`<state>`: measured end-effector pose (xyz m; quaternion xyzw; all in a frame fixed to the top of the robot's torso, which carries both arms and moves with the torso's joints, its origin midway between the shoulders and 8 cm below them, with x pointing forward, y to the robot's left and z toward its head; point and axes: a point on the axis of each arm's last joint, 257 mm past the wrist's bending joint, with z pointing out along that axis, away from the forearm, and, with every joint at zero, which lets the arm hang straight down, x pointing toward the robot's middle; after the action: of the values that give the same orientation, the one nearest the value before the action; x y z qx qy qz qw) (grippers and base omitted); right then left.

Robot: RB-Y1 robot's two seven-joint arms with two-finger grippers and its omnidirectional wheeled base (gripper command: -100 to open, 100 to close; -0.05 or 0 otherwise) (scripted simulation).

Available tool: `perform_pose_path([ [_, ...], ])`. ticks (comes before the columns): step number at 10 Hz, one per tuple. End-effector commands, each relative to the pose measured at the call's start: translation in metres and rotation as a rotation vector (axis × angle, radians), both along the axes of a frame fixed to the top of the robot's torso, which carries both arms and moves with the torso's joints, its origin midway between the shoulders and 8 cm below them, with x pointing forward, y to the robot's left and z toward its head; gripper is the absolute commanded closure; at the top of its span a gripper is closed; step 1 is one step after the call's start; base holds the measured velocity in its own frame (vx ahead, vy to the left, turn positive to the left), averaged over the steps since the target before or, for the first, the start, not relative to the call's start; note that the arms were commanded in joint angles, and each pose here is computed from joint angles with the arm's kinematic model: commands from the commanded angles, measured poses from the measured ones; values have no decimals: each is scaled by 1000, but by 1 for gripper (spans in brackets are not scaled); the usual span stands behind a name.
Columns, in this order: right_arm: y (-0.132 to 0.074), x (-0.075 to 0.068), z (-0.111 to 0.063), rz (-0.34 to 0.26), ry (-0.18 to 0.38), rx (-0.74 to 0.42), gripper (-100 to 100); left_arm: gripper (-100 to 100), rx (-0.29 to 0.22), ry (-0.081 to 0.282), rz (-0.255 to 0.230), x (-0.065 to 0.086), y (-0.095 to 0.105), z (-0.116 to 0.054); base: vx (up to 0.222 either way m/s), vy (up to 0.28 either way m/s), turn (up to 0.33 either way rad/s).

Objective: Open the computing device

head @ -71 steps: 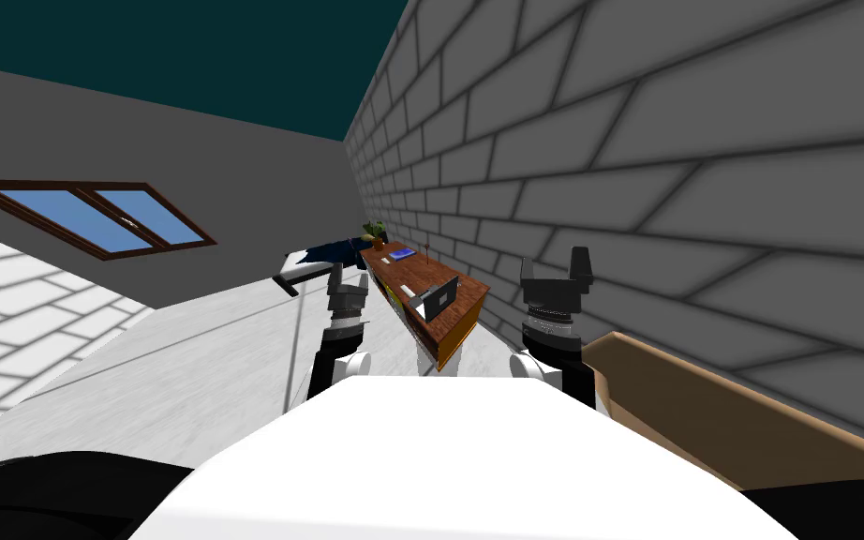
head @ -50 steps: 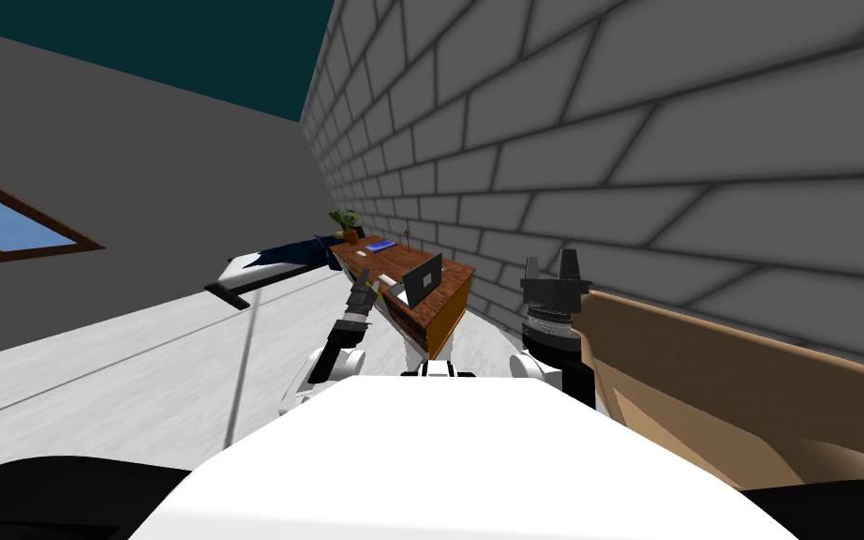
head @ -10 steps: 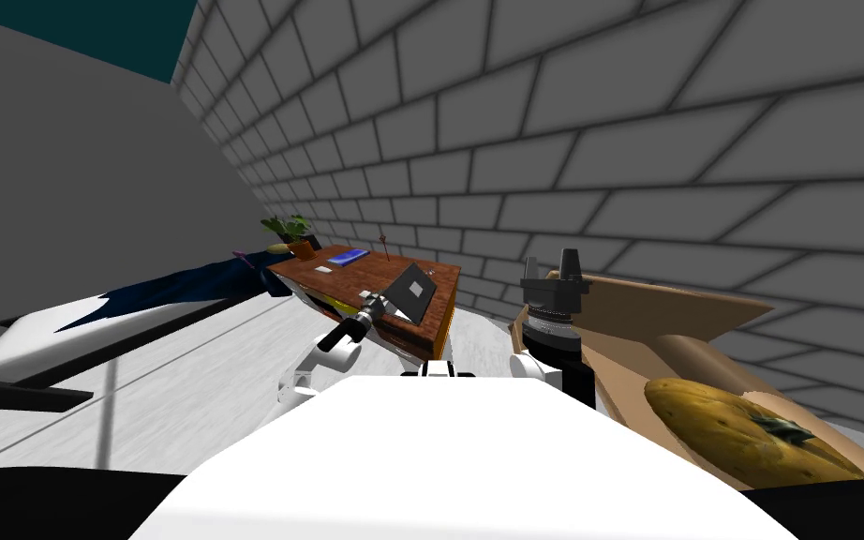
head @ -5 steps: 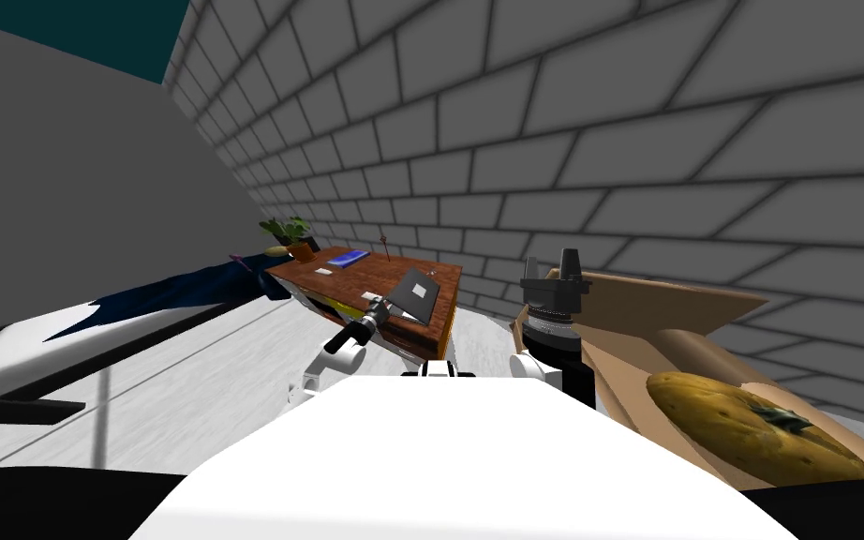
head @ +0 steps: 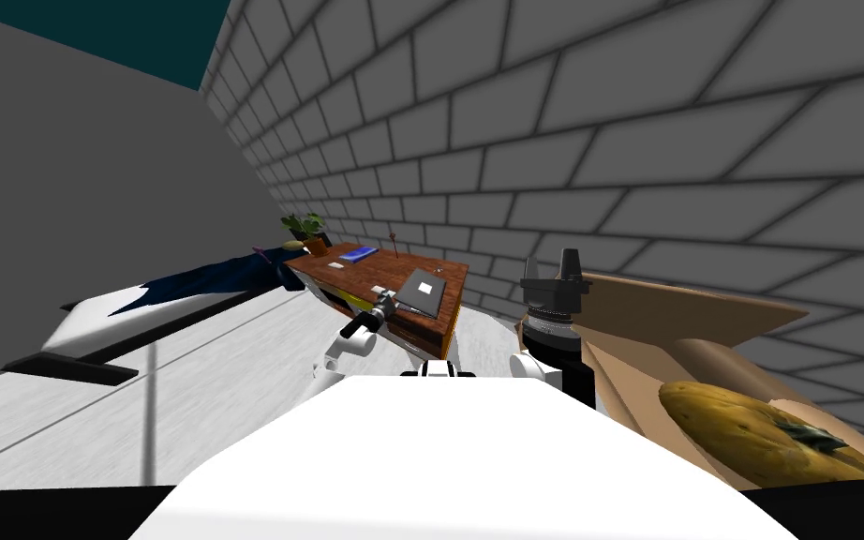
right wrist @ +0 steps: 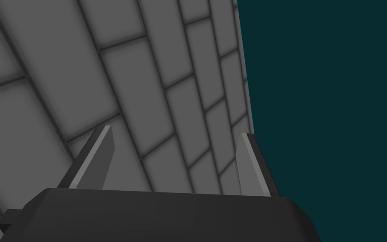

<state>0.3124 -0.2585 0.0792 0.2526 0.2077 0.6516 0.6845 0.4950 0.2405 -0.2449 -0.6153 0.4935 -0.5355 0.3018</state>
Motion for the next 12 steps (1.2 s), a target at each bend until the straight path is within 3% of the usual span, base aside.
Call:
perform_pose_path([
  [1,0,0,0,0,0,0,0,-100,-12,-8,-15,20,-16,1,-32,38,132],
  [3,0,0,0,0,0,0,0,-100,-3,-7,-16,38,-17,1,-49,28,70],
  [4,0,0,0,0,0,0,0,-100,-18,-9,-33,45,-34,2,-68,27,147],
  [6,0,0,0,0,0,0,0,-100,-10,-19,-40,63,-38,9,-71,21,64],
  [7,0,0,0,0,0,0,0,-100,-9,-13,-39,65,-37,7,-11,-3,-12],
  [8,0,0,0,0,0,0,0,-100,-22,-15,-61,74,-57,9,-57,35,227],
  [10,0,0,0,0,0,0,0,-100,-16,-27,-68,87,-62,18,-53,14,35],
  [11,0,0,0,0,0,0,0,-100,-13,-13,-65,89,-60,12,-4,-3,-11],
  [12,0,0,0,0,0,0,0,-100,-24,-14,-91,96,-82,15,-40,30,149],
])
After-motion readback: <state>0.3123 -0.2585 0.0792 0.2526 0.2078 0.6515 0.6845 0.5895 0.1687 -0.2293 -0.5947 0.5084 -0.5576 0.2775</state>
